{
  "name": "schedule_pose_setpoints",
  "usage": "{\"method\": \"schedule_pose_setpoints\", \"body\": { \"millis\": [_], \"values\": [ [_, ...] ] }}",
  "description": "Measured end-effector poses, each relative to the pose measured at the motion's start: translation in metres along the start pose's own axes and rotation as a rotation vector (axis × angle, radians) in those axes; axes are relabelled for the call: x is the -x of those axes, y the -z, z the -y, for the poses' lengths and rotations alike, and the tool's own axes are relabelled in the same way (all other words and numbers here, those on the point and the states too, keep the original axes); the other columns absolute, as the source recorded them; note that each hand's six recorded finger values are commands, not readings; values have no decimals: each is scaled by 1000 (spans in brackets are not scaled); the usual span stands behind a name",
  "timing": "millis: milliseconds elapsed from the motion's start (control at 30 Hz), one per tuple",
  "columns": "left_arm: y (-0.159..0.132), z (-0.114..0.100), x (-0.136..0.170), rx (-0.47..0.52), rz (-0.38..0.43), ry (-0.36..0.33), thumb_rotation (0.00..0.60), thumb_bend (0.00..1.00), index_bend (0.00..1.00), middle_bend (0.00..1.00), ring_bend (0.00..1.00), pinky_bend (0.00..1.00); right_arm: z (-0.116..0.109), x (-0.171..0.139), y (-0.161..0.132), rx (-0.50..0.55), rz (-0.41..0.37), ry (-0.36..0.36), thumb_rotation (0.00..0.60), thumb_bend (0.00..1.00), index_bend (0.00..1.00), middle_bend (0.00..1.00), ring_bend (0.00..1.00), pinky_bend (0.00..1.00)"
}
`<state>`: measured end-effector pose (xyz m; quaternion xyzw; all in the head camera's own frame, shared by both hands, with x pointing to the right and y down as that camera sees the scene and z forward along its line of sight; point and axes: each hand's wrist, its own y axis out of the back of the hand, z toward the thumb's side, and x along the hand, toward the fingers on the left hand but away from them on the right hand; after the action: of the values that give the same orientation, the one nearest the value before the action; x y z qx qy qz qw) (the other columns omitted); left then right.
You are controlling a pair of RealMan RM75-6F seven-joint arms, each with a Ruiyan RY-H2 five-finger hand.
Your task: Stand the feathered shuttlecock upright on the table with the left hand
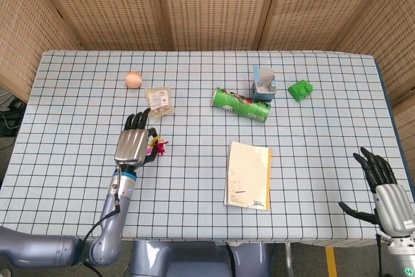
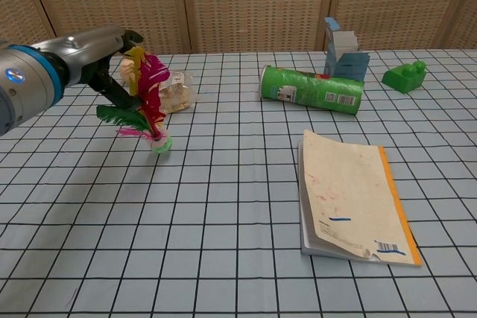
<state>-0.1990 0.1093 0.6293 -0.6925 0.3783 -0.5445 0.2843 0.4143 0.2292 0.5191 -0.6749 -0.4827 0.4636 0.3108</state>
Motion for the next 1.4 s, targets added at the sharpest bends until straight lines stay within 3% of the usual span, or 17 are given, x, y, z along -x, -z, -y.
{"method": "schedule_pose_setpoints", "body": {
  "millis": [233, 533, 1000, 1267, 1400],
  "values": [
    [24, -6, 9, 96, 36, -18, 600, 550, 638, 0, 0, 0, 0, -1, -3, -14, -4, 6, 600, 60, 2, 0, 0, 18],
    [53, 11, 12, 147, 17, 28, 600, 550, 630, 0, 0, 0, 3, -2, -5, -29, -6, 3, 600, 61, 2, 0, 0, 18],
    [64, 20, 13, 279, 15, 92, 600, 531, 602, 0, 0, 0, 3, -2, -6, -33, -6, 0, 600, 60, 2, 0, 0, 18],
    [66, 17, 8, 280, 5, 93, 600, 314, 381, 0, 0, 0, 3, -2, -6, -33, -5, -1, 600, 60, 2, 0, 0, 18],
    [67, 15, 7, 262, -1, 89, 600, 273, 318, 0, 0, 0, 2, -2, -6, -32, -5, 1, 600, 60, 2, 0, 0, 18]
  ]
}}
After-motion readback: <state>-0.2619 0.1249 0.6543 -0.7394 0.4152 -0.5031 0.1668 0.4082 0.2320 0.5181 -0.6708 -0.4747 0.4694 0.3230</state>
